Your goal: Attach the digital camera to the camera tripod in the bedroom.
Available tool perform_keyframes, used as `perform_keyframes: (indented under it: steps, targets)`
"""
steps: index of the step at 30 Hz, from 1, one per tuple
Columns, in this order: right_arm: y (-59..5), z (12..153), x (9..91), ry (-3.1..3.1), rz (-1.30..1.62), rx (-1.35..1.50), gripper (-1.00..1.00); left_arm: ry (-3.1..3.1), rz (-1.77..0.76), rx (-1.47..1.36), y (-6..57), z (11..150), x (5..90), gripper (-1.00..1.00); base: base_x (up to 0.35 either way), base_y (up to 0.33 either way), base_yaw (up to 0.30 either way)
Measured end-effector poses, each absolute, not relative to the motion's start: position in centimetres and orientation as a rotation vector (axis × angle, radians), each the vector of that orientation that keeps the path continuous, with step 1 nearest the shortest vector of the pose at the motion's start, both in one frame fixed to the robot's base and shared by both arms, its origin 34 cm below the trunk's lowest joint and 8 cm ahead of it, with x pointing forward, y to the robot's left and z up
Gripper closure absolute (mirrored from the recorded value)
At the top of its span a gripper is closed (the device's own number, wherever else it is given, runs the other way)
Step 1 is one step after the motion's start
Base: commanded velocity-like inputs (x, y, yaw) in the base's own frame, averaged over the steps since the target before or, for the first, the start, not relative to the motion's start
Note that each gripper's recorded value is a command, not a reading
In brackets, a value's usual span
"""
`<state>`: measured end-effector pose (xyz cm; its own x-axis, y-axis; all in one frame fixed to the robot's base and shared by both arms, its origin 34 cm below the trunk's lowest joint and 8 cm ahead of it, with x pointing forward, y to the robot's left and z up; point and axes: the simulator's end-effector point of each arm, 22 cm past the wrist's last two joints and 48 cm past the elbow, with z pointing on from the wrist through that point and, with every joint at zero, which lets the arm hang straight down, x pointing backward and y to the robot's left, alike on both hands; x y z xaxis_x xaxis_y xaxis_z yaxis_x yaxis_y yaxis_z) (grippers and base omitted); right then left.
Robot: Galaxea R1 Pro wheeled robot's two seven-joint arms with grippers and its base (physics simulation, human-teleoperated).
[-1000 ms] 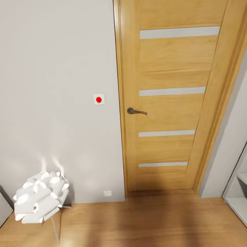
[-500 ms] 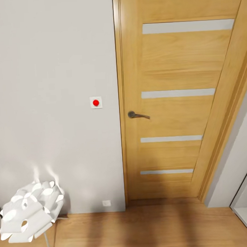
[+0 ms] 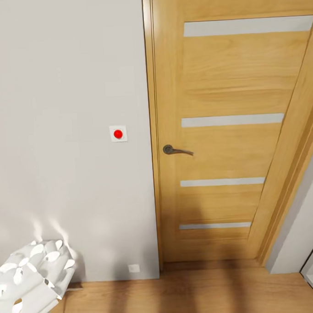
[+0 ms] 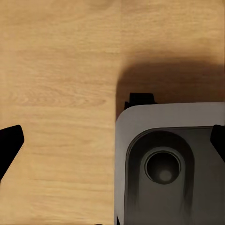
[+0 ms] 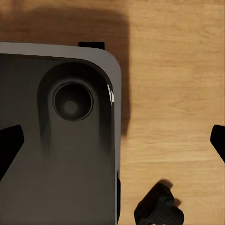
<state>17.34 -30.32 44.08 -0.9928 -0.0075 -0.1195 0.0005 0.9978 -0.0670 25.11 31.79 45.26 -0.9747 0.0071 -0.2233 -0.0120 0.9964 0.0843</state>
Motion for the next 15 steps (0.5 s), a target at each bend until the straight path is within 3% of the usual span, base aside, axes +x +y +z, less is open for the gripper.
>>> perform_keyframes:
  steps: [9, 15]
  targets:
    - [-30.32, 44.07, 17.34, 3.02, -0.101, -0.006, -1.0, 2.914, 0.125, -0.004, 31.79, 45.25, 25.12, -1.0, 0.037, 0.0, -0.017]
    - [-30.32, 44.07, 17.34, 3.02, -0.101, -0.005, -1.0, 2.914, 0.125, -0.003, 31.79, 45.25, 25.13, -1.0, 0.004, 0.0, -0.199]
